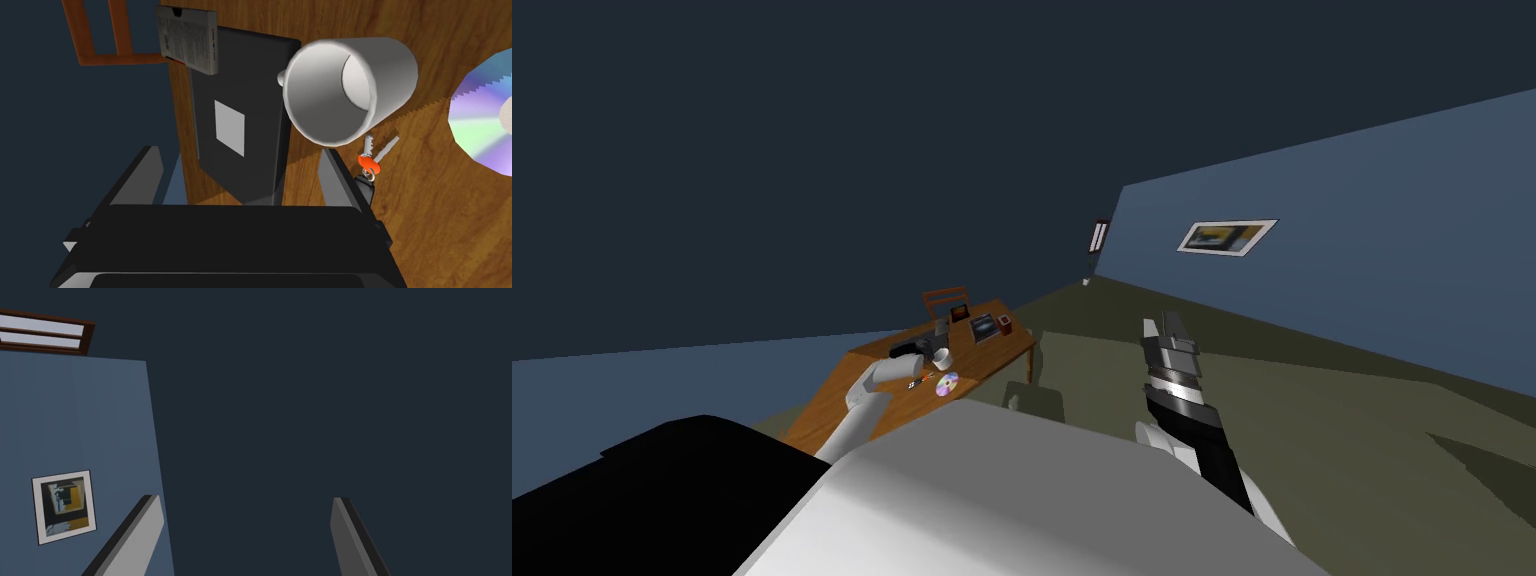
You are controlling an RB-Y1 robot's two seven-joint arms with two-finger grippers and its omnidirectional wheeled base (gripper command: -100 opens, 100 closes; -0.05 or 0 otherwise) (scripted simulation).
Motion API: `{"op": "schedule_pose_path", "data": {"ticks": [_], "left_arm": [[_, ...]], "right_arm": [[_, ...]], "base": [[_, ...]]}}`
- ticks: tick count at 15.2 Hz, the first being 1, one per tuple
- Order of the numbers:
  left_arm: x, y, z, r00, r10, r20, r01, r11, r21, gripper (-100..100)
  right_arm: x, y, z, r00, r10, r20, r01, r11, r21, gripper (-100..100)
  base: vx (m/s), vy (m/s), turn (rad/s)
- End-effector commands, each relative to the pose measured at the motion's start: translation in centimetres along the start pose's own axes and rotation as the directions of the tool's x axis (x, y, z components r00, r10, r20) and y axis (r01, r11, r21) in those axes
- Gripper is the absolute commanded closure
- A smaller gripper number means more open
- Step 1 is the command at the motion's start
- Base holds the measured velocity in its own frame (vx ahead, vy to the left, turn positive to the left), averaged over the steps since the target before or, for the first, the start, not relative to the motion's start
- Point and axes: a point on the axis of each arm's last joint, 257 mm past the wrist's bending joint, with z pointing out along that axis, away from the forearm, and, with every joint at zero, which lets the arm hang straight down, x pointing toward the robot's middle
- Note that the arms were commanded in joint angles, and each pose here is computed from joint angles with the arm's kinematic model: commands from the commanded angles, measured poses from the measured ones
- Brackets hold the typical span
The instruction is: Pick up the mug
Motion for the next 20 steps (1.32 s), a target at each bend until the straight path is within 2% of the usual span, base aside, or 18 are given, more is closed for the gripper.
{"op": "schedule_pose_path", "data": {"ticks": [1,3,4,6,7,9,10,12,13,15,16,17,18,20], "left_arm": [[-2.0,1.0,0.3,0.998,-0.047,0.041,0.049,0.997,-0.052,-100],[-2.3,1.6,0.3,0.998,-0.046,0.052,0.050,0.996,-0.078,-100],[-3.7,2.3,0.5,0.993,-0.086,0.083,0.095,0.989,-0.110,-100],[-3.9,2.9,0.4,0.992,-0.085,0.093,0.097,0.986,-0.133,-100],[-5.2,3.7,0.6,0.984,-0.124,0.125,0.144,0.976,-0.165,-100],[-5.4,4.2,0.4,0.983,-0.122,0.134,0.146,0.972,-0.186,-100],[-6.5,5.1,0.4,0.973,-0.159,0.166,0.194,0.956,-0.220,-100],[-6.6,5.5,0.3,0.972,-0.157,0.173,0.195,0.952,-0.235,-100],[-7.6,6.4,0.3,0.960,-0.192,0.203,0.242,0.934,-0.264,-100],[-7.7,6.9,0.1,0.959,-0.189,0.210,0.245,0.928,-0.280,-100],[-8.6,7.8,-0.1,0.945,-0.221,0.240,0.291,0.905,-0.310,-100],[-8.6,8.2,-0.2,0.944,-0.219,0.246,0.292,0.901,-0.321,-100],[-9.3,8.9,-0.4,0.930,-0.249,0.271,0.335,0.878,-0.342,-100],[-9.3,9.4,-0.6,0.928,-0.246,0.279,0.338,0.870,-0.358,-100]], "right_arm": [[0.0,0.0,0.0,1.000,0.000,0.000,0.000,1.000,0.000,0],[0.0,0.0,0.0,1.000,0.000,0.000,0.000,1.000,0.000,0],[0.0,0.0,0.0,1.000,0.000,0.000,0.000,1.000,0.000,0],[0.0,0.0,0.0,1.000,0.000,0.000,0.000,1.000,0.000,0],[0.0,0.0,0.0,1.000,0.000,0.000,0.000,1.000,0.000,0],[0.0,0.0,0.0,1.000,0.000,0.000,0.000,1.000,0.000,0],[0.0,0.0,0.0,1.000,0.000,0.000,0.000,1.000,0.000,0],[0.0,0.0,0.0,1.000,0.000,0.000,0.000,1.000,0.000,0],[0.0,0.0,0.0,1.000,0.000,0.000,0.000,1.000,0.000,0],[0.0,0.0,0.0,1.000,0.000,0.000,0.000,1.000,0.000,0],[0.0,0.0,0.0,1.000,0.000,0.000,0.000,1.000,0.000,0],[0.0,0.0,0.0,1.000,0.000,0.000,0.000,1.000,0.000,0],[0.0,0.0,0.0,1.000,0.000,0.000,0.000,1.000,0.000,0],[0.0,0.0,0.0,1.000,0.000,0.000,0.000,1.000,0.000,0]], "base": [[-0.016,0.016,-0.228],[-0.016,0.021,-0.145],[-0.015,0.016,-0.191],[-0.018,0.020,-0.133],[-0.011,0.014,-0.180],[-0.013,0.014,-0.160],[-0.017,0.018,-0.202],[-0.019,0.023,-0.129],[-0.014,0.014,-0.188],[-0.013,0.017,-0.150],[-0.015,0.018,-0.152],[-0.019,0.026,-0.172],[-0.024,0.036,-0.253],[-0.016,0.031,-0.134]]}}
